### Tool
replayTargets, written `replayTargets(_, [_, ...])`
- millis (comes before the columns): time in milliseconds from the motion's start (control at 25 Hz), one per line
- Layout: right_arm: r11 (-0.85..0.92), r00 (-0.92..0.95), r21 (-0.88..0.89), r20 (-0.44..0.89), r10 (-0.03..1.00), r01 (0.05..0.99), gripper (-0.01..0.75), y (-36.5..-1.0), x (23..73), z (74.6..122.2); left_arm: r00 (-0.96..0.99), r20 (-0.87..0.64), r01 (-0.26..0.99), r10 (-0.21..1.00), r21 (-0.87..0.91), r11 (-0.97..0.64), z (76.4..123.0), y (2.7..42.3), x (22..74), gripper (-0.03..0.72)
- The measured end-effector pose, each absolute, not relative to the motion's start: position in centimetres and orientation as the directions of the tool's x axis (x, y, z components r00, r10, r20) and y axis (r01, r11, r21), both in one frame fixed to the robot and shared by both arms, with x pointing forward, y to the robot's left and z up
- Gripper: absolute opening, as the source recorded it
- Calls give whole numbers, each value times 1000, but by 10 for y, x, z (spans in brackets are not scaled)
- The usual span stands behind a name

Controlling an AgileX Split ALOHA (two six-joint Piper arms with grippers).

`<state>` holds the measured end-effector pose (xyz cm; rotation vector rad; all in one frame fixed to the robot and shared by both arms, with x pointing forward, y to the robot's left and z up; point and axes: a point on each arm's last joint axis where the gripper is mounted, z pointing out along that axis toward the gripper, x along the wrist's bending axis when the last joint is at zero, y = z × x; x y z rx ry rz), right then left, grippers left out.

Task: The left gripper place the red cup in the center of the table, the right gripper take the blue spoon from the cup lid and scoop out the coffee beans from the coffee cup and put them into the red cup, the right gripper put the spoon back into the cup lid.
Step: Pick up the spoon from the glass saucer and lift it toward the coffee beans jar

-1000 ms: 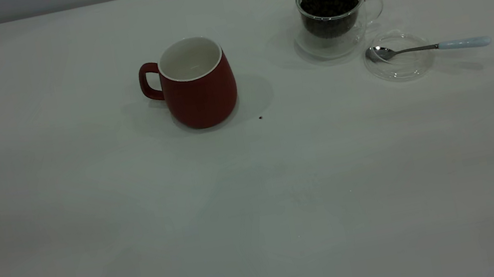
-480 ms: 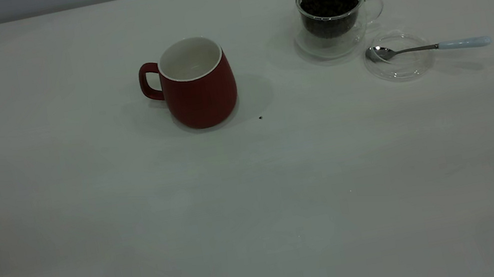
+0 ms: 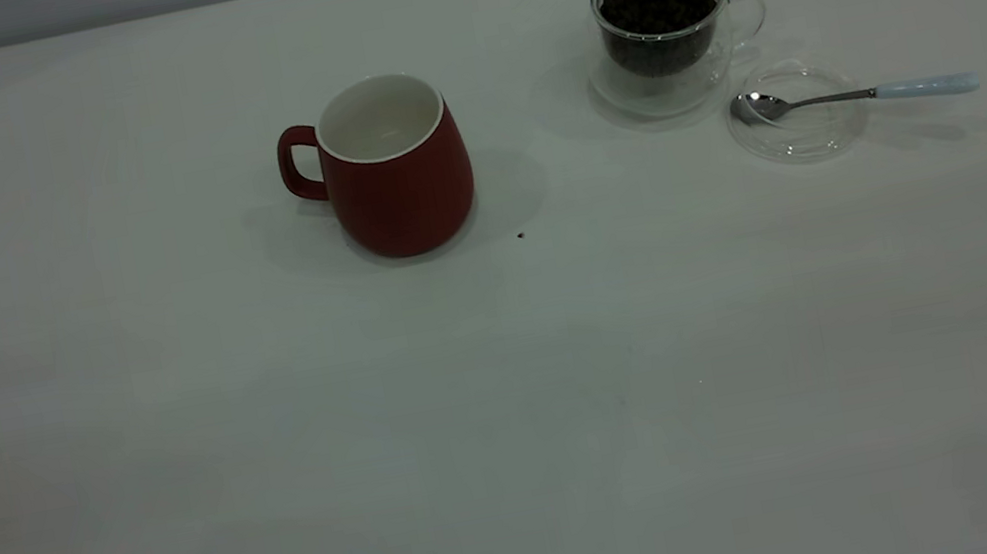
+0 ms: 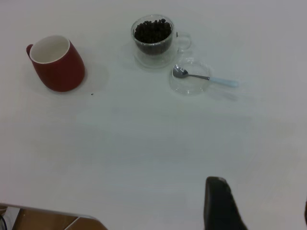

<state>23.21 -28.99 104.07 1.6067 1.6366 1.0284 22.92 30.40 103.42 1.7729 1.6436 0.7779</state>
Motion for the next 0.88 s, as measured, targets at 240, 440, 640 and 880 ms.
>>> replayTargets(240, [-47, -67, 857, 95, 993, 513, 457, -290, 232, 1041, 52, 24, 631, 998, 774, -51, 1032, 304, 222, 580])
replayTargets(440, [-42, -70, 858, 91, 993, 513, 457, -290, 232, 1041, 48, 24, 631, 999, 774, -49, 1032, 304, 222, 580])
replayTargets(640, [-42, -70, 858, 91, 993, 513, 457, -290, 232, 1041, 48, 24, 631, 999, 774, -49, 1032, 304, 222, 580])
replayTargets(880, [-42, -70, 858, 91, 993, 513, 457, -290, 232, 1041, 47, 24, 631, 999, 774, -48, 1032, 304, 222, 580])
